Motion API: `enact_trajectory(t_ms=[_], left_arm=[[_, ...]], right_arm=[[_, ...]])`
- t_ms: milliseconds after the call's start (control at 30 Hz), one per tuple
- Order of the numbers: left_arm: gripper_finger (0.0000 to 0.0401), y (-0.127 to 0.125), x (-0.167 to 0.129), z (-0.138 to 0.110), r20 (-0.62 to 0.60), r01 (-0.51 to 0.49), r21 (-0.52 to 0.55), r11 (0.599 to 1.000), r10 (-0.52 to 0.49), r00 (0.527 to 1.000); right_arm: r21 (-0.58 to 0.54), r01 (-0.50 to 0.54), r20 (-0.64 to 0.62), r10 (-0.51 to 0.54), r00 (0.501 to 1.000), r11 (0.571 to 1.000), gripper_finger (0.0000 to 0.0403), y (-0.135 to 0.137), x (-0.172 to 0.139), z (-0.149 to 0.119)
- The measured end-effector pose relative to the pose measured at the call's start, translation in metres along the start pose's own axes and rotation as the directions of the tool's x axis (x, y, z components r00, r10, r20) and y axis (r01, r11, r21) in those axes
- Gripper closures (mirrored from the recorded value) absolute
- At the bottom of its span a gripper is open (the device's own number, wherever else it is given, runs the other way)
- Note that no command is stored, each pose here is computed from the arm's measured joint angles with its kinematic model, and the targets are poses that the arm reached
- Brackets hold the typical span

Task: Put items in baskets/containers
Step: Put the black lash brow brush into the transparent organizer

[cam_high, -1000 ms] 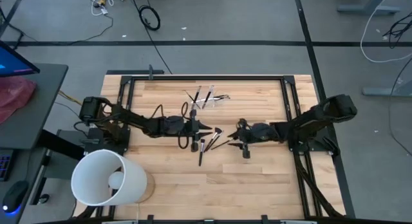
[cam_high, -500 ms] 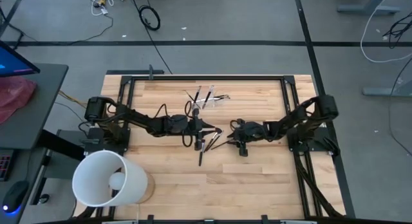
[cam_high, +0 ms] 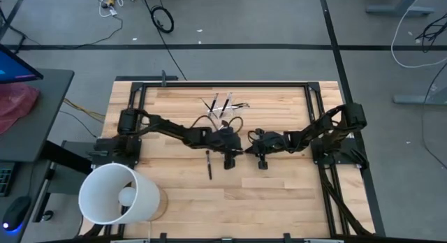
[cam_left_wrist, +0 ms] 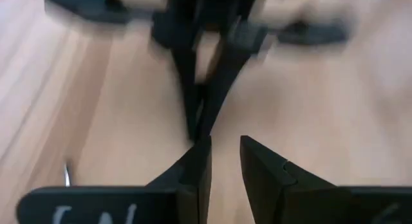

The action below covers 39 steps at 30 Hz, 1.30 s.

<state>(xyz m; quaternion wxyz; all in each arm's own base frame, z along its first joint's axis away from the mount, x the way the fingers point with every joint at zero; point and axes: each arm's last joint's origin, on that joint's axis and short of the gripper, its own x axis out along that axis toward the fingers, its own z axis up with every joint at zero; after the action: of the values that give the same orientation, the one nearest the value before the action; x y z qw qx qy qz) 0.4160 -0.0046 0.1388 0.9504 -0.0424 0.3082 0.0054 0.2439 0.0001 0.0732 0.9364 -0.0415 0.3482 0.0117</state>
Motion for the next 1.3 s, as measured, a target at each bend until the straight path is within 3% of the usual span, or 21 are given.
enact_trajectory(t_ms=[200,633,800,1033,1300], left_arm=[[0.0294,-0.002,0.008,0.011,-0.112,-0.056,0.134,0.989,0.071,0.991],[0.0223,-0.001,0.011,0.011,-0.142,-0.06,0.139,0.988,0.08,0.987],[0.0224,0.004,0.027,-0.008,-0.2,-0.067,0.114,0.991,0.089,0.976],[0.0232,0.005,0.033,-0.01,-0.179,-0.102,0.119,0.988,0.123,0.976],[0.0299,0.004,0.032,-0.006,-0.168,-0.089,0.164,0.982,0.117,0.979]], right_arm=[[-0.005,-0.022,0.004,0.022,1.0,1.0,0.0397,0.001,-0.004,0.008],[0.017,-0.026,-0.022,0.027,0.999,1.0,0.0398,0.0,-0.017,0.023],[0.016,-0.027,-0.008,0.027,1.0,1.0,0.0398,0.0,-0.017,0.025],[0.016,-0.03,-0.003,0.03,1.0,0.999,0.0398,0.0,-0.017,0.025],[0.016,-0.03,-0.004,0.03,1.0,0.999,0.0398,0.0,-0.017,0.025]])
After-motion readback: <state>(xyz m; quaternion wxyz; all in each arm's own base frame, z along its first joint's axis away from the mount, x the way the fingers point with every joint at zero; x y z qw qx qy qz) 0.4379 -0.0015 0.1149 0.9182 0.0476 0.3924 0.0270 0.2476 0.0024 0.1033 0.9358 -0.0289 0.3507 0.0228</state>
